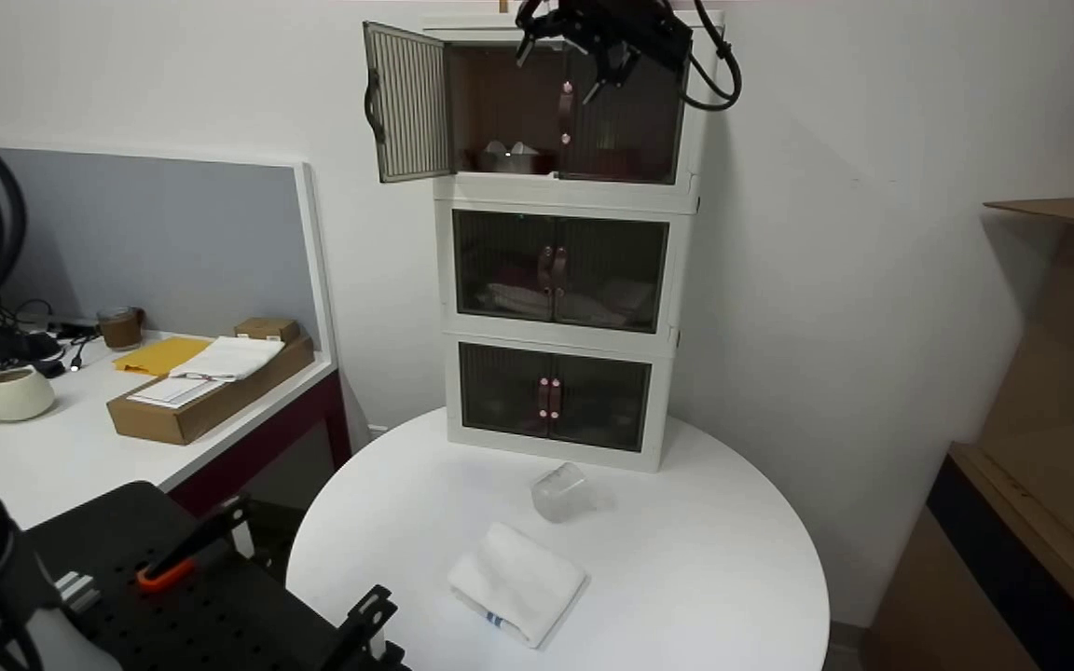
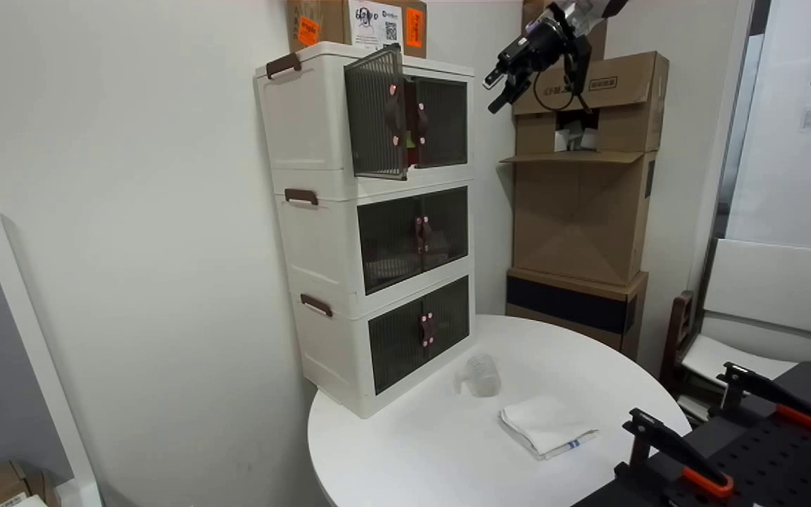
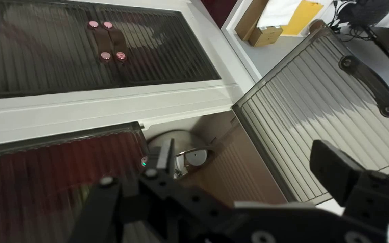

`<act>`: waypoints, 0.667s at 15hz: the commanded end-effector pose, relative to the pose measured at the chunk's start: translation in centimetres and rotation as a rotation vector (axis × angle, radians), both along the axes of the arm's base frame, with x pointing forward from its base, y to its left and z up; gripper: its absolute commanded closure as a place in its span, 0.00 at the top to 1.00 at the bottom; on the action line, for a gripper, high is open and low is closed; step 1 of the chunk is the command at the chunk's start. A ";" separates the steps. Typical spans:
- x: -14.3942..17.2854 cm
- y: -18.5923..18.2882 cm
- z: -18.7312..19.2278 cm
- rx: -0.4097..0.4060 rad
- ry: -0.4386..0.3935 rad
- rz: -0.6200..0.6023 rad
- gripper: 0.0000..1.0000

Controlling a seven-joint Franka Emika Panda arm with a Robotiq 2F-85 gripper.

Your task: Open the left and right doors of the topmost cabinet.

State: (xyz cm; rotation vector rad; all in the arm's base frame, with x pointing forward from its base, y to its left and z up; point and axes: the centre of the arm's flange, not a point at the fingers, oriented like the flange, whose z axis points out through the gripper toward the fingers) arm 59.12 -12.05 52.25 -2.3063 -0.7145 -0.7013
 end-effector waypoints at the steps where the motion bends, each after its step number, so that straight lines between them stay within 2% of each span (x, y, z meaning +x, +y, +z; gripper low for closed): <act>1: 0.1 0.0 0.1 0.000 -0.001 0.001 1.00; 4: -1.0 1.2 -1.4 0.044 0.031 -0.008 1.00; 7: -0.2 2.5 -2.2 0.051 -0.007 0.014 1.00; 10: 1.2 3.2 -2.0 0.038 -0.088 0.024 1.00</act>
